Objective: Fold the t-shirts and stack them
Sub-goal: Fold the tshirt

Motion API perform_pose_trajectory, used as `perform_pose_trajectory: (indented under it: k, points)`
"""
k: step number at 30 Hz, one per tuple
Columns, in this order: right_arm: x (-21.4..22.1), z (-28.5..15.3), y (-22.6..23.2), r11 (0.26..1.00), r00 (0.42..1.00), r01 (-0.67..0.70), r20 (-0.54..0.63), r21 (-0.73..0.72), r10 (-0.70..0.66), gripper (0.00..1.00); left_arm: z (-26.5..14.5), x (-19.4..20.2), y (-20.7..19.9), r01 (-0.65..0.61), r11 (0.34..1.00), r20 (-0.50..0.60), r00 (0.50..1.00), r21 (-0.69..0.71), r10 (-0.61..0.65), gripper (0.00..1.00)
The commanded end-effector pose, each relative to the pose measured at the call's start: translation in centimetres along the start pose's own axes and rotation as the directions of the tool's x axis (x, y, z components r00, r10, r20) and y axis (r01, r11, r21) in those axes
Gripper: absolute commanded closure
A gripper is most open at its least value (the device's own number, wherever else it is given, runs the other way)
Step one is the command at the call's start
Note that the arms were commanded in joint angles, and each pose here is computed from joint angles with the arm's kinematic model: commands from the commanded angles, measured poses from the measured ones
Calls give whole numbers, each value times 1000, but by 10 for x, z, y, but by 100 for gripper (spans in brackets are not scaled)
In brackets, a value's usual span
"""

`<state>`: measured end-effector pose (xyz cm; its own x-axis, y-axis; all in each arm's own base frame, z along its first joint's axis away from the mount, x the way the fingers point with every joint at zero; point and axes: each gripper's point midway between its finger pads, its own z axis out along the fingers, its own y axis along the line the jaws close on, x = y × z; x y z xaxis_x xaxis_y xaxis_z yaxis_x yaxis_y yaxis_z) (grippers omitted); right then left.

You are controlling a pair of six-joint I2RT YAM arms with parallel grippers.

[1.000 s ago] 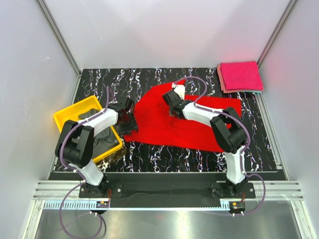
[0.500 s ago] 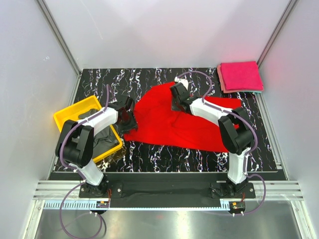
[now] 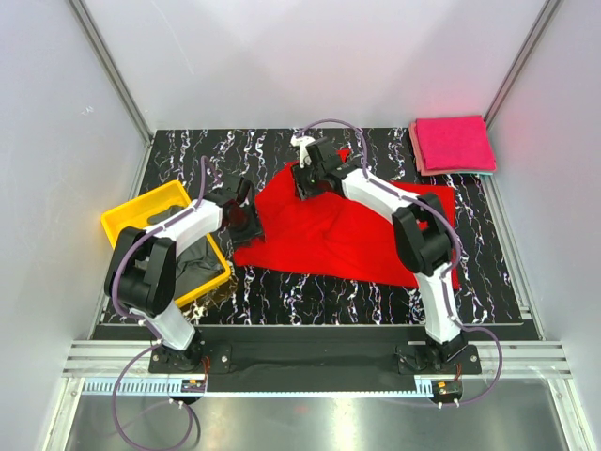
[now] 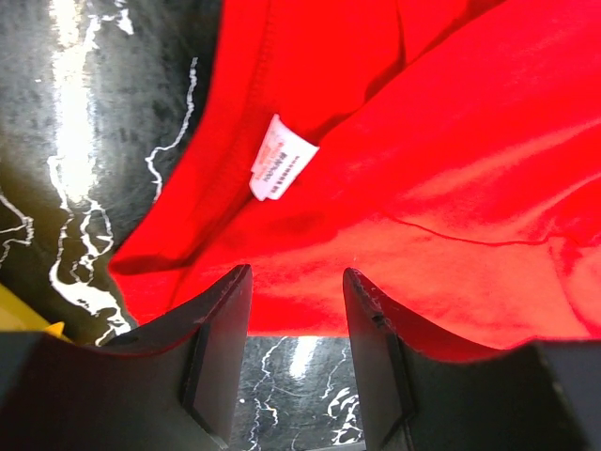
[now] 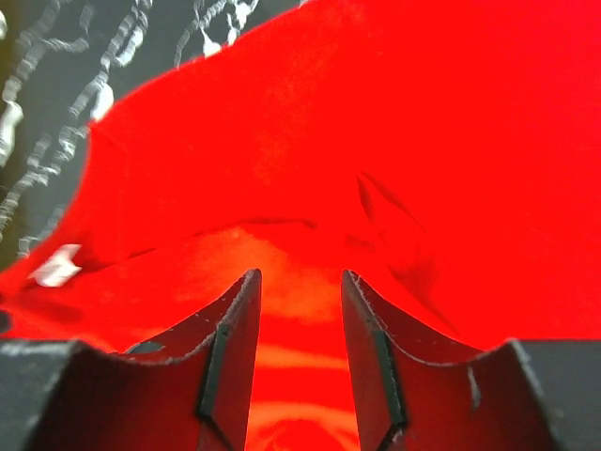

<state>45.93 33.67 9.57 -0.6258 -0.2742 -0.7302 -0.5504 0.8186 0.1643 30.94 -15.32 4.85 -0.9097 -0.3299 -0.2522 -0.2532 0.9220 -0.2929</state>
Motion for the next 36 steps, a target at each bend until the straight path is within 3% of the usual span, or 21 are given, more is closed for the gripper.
perform_pose_trajectory:
  k: [1, 6, 16, 36]
  points:
    - [-2, 12, 0, 995, 996, 86, -31, -56, -88, 54, -16, -9, -19, -13, 996, 52, 999, 87, 8, 51]
    - [2, 34, -15, 992, 991, 124, -52, -5, -124, 54, -12, -9, -18, -2, 996, 51, 999, 86, -2, 51]
    - [-8, 44, -33, 979, 981, 195, -34, 64, -193, 55, 8, -3, 11, -2, 999, 33, 999, -54, 4, 51]
    - [3, 64, -41, 974, 973, 218, -91, 54, -213, 57, 13, -4, 11, 0, 998, 29, 1000, -55, 2, 51]
